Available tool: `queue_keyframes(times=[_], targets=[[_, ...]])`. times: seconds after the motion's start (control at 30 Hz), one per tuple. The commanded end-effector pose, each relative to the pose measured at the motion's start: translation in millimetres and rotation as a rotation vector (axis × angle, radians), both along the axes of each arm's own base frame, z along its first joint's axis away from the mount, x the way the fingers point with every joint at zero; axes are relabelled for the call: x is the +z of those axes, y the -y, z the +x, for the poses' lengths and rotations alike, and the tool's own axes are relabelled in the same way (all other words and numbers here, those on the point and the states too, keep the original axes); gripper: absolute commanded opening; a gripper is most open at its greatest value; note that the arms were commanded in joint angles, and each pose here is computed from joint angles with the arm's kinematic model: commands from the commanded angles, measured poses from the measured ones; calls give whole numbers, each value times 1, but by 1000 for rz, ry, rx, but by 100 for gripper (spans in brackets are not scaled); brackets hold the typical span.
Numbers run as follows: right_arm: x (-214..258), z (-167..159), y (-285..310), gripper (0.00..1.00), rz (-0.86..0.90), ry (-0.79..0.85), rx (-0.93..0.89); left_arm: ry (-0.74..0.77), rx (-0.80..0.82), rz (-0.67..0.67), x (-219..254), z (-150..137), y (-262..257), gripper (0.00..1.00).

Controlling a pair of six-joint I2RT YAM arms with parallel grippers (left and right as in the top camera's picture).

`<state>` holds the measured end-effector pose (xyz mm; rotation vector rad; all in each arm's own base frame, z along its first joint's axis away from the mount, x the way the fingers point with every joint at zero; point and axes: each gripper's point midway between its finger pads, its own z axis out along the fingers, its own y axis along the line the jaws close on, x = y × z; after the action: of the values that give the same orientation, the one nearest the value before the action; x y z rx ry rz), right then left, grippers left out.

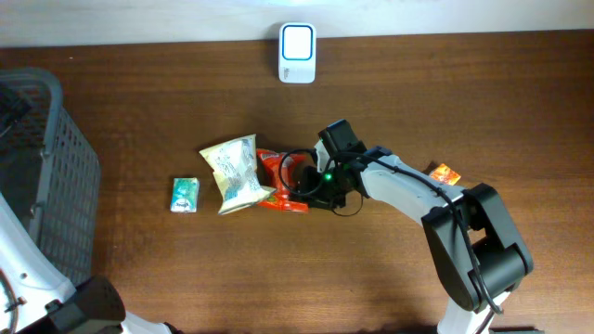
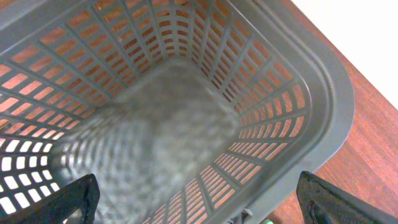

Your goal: Scan the item barcode

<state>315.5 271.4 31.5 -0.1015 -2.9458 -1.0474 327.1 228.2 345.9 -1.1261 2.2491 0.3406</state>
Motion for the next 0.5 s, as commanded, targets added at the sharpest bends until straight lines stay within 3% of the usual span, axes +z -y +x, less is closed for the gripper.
queue_keyframes(times=[0.0, 0.23, 0.27, 0.3, 0.33, 0.4, 0.47], targets=[[4, 13, 10, 4, 13, 34, -22, 15, 10, 2, 4, -1, -1, 99], [19, 67, 125, 4, -52, 255, -8, 15, 10, 2, 4, -1, -1, 99], [22, 78, 145, 31, -56, 276, -56, 15, 10, 2, 4, -1, -1, 99], [28, 87, 157, 41, -35, 276, -106, 15, 10, 2, 4, -1, -1, 99], [40, 92, 158, 43, 20, 282, -122, 16, 10, 2, 4, -1, -1, 99], [66, 101, 145, 25, 83, 315, -95, 16, 10, 2, 4, -1, -1, 99], [88, 109, 128, 24, 37, 346, -53, 15, 10, 2, 4, -1, -1, 99]])
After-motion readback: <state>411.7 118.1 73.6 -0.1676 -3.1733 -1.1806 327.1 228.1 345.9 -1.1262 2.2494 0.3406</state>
